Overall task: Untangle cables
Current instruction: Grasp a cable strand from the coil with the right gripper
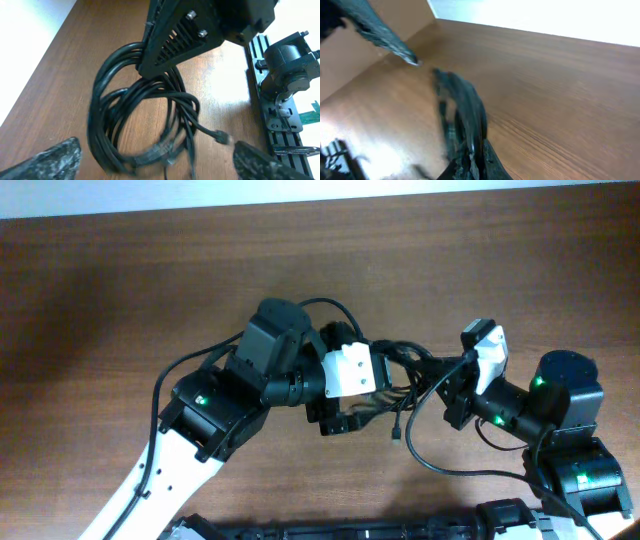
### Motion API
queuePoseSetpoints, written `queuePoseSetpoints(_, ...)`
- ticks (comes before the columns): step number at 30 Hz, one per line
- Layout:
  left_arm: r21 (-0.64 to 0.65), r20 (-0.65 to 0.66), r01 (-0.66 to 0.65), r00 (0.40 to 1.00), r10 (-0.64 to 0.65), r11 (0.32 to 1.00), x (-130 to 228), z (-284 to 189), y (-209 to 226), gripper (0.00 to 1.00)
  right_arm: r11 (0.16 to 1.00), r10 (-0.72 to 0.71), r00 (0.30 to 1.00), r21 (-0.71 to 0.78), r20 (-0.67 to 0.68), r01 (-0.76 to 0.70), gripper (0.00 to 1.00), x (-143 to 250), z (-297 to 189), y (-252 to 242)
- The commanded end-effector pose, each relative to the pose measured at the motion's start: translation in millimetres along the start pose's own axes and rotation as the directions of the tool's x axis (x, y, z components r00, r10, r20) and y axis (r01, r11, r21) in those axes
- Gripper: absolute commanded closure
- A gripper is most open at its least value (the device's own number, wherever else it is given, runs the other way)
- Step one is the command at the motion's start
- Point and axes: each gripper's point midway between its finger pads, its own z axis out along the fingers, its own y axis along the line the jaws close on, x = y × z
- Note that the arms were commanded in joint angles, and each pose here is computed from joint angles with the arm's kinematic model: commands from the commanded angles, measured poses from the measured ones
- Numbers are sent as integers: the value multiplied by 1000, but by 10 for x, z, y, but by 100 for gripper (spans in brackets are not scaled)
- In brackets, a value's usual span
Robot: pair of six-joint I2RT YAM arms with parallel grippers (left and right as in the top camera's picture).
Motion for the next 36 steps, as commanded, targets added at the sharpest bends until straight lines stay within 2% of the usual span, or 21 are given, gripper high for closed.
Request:
queuePoseSetpoints(1,-56,-10,11,1000,-11,998,-34,-59,103,1,998,21,999,63,29,-23,96,-103,-45,-86)
queuePoseSetpoints(5,-120,-13,120,992,-122,986,41,-124,282,1,993,60,998,96,34,-63,96,-104,-50,-144)
queuePoseSetpoints(15,-105,7,177,984,-177,979,36,-144,289,1,995,63,997,79,36,-66,96,-113,-48,-115)
queuePoseSetpoints(19,-105,7,175,984,-176,979,37,-144,290,1,999,46,998,-2,43,-46,96,-146,-43,26)
queuePoseSetpoints(24,-105,4,152,988,-153,983,37,-144,289,1,976,-95,994,-190,61,105,96,-148,-76,361)
queuePoseSetpoints(27,-103,4,141,990,-141,985,35,-144,286,1,956,-137,988,-253,76,152,96,-143,-103,474)
queuePoseSetpoints(31,-33,40,61,997,-60,998,-49,-137,170,1,942,-144,986,-293,90,164,96,-161,-125,547)
queuePoseSetpoints(36,-26,45,7,999,-6,1000,-58,-131,158,1,879,-213,967,-405,141,252,96,-157,-209,760)
